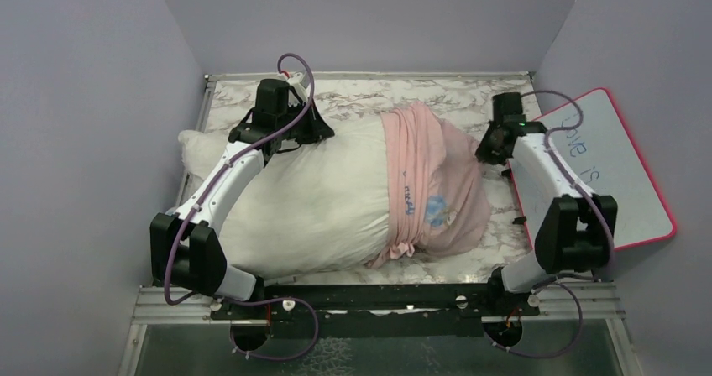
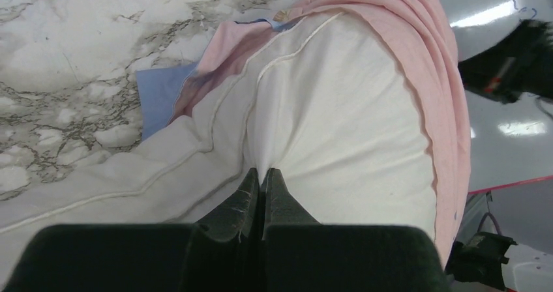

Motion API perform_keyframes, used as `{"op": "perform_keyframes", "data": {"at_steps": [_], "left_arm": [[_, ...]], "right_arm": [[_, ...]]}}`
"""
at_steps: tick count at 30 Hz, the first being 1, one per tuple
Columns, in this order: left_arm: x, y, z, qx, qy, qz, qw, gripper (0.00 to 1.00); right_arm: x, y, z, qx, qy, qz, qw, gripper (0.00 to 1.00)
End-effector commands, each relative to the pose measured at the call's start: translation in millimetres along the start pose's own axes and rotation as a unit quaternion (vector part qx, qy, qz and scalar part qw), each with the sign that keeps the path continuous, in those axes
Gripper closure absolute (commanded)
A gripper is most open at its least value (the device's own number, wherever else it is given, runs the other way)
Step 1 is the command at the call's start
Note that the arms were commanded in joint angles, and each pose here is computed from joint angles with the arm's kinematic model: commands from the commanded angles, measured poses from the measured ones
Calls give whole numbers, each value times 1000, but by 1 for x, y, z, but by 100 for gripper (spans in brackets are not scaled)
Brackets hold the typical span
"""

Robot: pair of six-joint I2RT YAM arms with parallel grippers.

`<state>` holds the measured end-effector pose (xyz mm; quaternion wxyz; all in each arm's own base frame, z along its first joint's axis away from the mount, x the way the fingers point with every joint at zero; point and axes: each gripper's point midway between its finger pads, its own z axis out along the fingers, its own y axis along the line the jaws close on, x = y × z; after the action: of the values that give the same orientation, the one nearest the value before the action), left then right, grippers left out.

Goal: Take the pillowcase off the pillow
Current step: Remove the pillow from the pillowcase.

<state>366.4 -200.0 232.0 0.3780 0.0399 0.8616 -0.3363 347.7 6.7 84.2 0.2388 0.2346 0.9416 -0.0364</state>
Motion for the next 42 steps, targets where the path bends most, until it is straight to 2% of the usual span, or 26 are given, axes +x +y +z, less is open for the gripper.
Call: {"op": "perform_keyframes", "data": {"at_steps": [1,7,11,15,18,20,22,24,26,31,36,38,40,41,42], "left_arm": [[-12,10,-10,-29,-19,5,999,100],[-6,35,-5,-71,-10,5,997,100],[-6,69,-9,-113,-7,-13,993,100],[-6,81,-8,-121,-3,-14,993,100],[-1,87,-2,-123,7,-22,992,100],[1,84,1,-111,12,-25,993,100],[2,76,5,-85,12,-26,996,100],[0,68,7,-60,10,-29,998,100],[-1,62,8,-44,7,-31,999,100],[-3,51,9,-16,6,-37,999,100],[-2,46,4,-9,4,-38,999,100],[-1,43,2,-4,4,-38,999,100],[1,42,1,-1,6,-38,999,100],[1,41,1,0,6,-38,999,100],[2,41,1,1,7,-39,999,100]], "right_arm": [[-99,-5,-100,-112,-141,92,979,100],[-143,-36,-162,-97,-205,117,967,100],[-158,-64,-182,-85,-230,138,959,100],[-169,-84,-198,-100,-238,154,954,100],[-172,-69,-212,-146,-242,142,949,100],[-170,-42,-222,-223,-237,107,940,100],[-155,-10,-224,-318,-199,73,924,99],[-131,21,-226,-425,-150,37,892,96],[-109,44,-222,-478,-112,12,871,94],[-36,114,-204,-512,-4,-93,854,88],[1,135,-151,-492,50,-77,866,83],[11,141,-139,-505,80,-78,856,80],[25,150,-140,-535,110,-96,832,76],[31,154,-138,-540,124,-99,826,72],[35,156,-136,-541,131,-101,825,64]]}}
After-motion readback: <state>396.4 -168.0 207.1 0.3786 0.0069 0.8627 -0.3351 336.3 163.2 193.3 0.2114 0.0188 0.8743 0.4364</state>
